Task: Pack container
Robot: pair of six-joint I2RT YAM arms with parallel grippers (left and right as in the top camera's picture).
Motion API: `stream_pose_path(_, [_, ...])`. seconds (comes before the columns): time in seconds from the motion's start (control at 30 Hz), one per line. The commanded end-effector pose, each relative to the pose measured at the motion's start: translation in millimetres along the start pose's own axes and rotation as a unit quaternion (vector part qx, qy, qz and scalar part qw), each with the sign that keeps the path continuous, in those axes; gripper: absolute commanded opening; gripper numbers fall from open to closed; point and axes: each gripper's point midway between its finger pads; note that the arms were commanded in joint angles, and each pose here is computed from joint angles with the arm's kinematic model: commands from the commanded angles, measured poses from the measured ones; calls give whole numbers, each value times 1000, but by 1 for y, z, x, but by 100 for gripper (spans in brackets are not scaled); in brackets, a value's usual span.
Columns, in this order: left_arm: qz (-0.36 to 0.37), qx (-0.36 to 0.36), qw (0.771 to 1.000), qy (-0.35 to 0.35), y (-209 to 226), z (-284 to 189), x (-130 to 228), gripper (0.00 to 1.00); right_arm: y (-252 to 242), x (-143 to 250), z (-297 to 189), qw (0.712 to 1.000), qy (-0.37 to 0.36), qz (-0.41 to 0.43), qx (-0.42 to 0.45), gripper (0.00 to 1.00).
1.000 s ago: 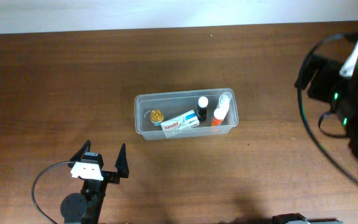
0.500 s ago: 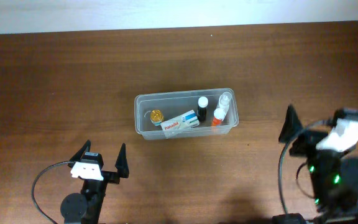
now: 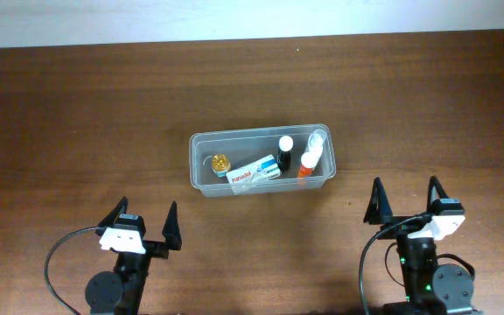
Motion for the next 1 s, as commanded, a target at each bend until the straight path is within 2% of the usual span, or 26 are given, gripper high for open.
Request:
stream_pose_path(0.0, [-1,-5,1000,-2,2,0,0,99,6,8,-1,1000,-5,14,-18,99])
stream_pose_path(0.3, [-1,-5,1000,-2,2,0,0,99,6,23,0,1000,3,13,-18,98])
stream_pose_path(0.63, [-1,-5,1000,-2,2,0,0,99,10,63,3,999,43,13,-28,98])
stream_pose_path(0.97, [-1,-5,1000,-2,2,0,0,99,9,77,1,997,72,8,-27,98])
Point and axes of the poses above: each gripper's point midway between its finger pads, its own z axis out along the fingers, its own y axis along the line the jaws close on, x = y × z, and after that the axes turned 9 degrees about -z, right-handed
